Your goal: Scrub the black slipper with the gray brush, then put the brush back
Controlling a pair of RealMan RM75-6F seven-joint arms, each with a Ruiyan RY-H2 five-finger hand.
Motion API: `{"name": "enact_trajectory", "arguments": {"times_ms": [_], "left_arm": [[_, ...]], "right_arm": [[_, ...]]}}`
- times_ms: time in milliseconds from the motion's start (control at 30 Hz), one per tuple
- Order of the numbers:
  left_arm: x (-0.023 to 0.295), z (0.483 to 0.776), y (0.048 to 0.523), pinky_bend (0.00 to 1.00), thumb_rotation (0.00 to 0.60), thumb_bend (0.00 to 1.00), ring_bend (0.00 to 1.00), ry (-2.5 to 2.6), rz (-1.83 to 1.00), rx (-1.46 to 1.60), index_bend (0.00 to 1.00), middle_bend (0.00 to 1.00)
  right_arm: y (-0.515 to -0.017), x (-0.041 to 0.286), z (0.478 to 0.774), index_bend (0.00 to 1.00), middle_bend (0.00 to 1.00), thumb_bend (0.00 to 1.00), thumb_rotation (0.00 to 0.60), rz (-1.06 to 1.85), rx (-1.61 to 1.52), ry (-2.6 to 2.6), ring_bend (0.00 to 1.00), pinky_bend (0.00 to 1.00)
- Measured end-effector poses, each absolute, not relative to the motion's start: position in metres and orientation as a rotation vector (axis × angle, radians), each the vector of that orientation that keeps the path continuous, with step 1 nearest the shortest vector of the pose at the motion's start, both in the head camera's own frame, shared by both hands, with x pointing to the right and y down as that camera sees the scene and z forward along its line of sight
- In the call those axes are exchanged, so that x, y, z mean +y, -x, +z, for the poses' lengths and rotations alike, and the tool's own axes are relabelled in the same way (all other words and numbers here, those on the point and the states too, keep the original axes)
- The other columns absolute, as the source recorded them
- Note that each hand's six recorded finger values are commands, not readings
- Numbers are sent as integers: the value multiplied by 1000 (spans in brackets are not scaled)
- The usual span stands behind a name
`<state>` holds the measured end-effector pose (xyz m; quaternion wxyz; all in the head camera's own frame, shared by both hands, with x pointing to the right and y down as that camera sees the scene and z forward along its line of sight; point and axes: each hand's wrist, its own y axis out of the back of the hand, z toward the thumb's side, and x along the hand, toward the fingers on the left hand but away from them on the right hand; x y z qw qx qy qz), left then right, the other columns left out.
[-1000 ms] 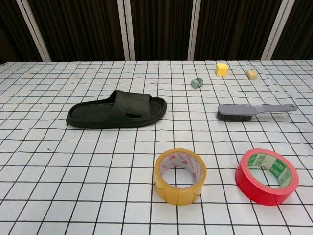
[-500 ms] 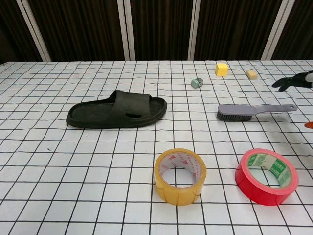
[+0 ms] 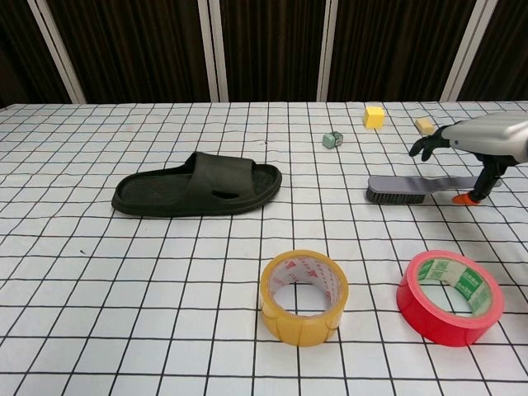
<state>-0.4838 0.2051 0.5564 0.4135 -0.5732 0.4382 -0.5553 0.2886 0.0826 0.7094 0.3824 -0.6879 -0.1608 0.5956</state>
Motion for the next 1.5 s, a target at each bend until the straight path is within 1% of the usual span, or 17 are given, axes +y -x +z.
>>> {"name": "enact_trajectory", "arguments": {"times_ms": [133,400,500,767,967,1100,1233,1500], "left_arm": [[204,558,485,41,600,41,0,1443,-1405,1104,0,0],[202,562,487,41,600,41,0,1450,-1426,1095,0,0],[202,561,488,41,600,41,0,1449,-1424,1099,0,0],[202,561,488,41,600,41,0,1458,-1425,1097,0,0],[202,563,489,41,600,43,0,1464,-1431,1092,0,0],[201,563,489,41,600,46,0,1466,-1434,1090,0,0],[201,563,490,41,600,46,0,1467,-1434,1092,0,0],[202,563,490,41,600,46,0,1469,-1433,1092,0,0]], "right_arm": [[-278,80,717,165,210,344,600,1512,-397,1758,65,0],[-265,81,719,197,237,344,600,1481,-390,1748,97,1],[-260,81,718,201,245,344,600,1469,-391,1738,110,15],[-247,79,719,256,286,344,600,1445,-418,1729,152,59],[-239,78,725,267,293,344,600,1438,-422,1721,159,63],[-236,77,730,294,310,344,600,1438,-417,1718,176,93],[-233,77,730,346,336,344,600,1430,-418,1713,201,125],[-230,78,732,370,355,344,600,1420,-423,1707,223,145]]}}
